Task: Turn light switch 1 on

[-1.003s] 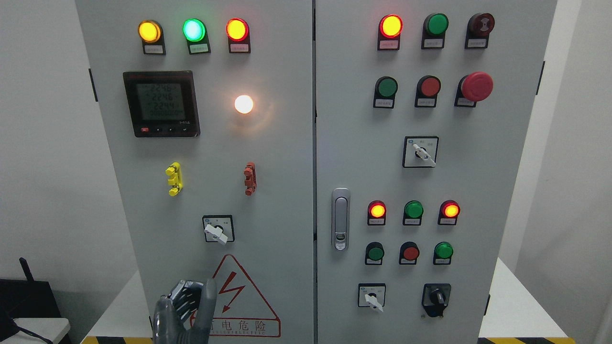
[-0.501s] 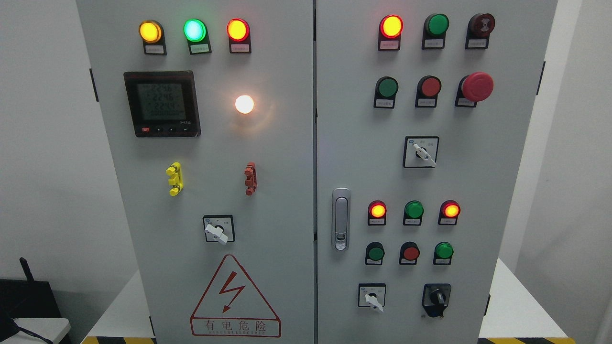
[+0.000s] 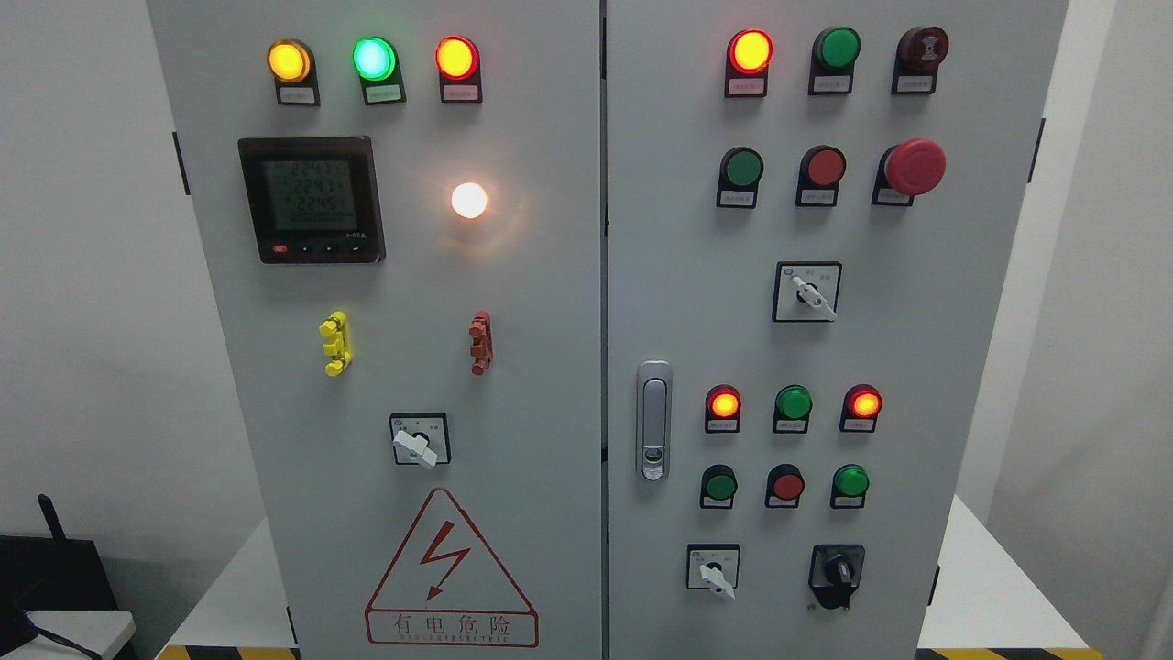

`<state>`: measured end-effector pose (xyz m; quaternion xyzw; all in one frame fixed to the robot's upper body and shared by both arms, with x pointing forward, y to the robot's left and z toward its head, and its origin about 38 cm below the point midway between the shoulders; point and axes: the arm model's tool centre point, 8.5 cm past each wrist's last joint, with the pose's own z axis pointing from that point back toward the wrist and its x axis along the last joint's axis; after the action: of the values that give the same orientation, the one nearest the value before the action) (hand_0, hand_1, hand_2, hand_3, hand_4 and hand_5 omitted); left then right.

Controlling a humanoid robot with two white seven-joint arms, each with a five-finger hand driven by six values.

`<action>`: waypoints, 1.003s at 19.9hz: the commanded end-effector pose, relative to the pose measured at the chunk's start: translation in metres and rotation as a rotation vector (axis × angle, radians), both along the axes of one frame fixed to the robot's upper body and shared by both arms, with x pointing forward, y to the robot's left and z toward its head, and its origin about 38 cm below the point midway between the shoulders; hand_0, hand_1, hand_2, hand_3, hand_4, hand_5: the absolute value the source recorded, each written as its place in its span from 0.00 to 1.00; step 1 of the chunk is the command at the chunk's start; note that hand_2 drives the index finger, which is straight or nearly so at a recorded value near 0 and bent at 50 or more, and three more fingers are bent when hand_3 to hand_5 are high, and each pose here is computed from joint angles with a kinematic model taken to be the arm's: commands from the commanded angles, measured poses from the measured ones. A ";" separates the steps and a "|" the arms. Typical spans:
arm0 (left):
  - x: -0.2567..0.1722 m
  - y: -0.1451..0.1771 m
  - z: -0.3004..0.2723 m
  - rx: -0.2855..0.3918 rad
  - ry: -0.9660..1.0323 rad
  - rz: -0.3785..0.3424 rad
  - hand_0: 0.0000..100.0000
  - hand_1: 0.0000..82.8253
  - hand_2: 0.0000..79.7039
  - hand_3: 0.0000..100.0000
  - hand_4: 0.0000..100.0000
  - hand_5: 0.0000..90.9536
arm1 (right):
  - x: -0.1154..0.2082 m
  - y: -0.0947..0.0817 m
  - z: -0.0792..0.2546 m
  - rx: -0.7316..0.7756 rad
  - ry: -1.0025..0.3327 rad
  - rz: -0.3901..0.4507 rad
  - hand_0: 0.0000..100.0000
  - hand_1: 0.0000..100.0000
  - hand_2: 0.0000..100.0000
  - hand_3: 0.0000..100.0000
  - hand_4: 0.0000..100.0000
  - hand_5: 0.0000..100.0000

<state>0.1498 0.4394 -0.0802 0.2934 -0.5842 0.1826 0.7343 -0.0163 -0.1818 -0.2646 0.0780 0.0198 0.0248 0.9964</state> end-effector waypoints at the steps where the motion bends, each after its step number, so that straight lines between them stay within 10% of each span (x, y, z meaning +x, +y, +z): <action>1: -0.206 -0.009 -0.112 -0.246 0.564 0.266 0.42 0.19 0.19 0.25 0.32 0.05 | 0.000 0.000 0.000 0.000 0.001 -0.017 0.12 0.39 0.00 0.00 0.00 0.00; 11: -0.245 -0.125 -0.164 -0.496 1.101 -0.058 0.48 0.19 0.00 0.09 0.17 0.00 | 0.000 0.000 0.000 0.000 0.001 -0.018 0.12 0.39 0.00 0.00 0.00 0.00; 20: -0.213 -0.150 -0.176 -0.492 1.290 -0.208 0.50 0.09 0.00 0.00 0.00 0.00 | 0.000 0.000 0.000 0.000 0.001 -0.018 0.12 0.39 0.00 0.00 0.00 0.00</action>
<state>-0.0222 0.3182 -0.2528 0.1421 -0.1050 0.1191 0.9770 -0.0162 -0.1818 -0.2646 0.0780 0.0197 0.0248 0.9964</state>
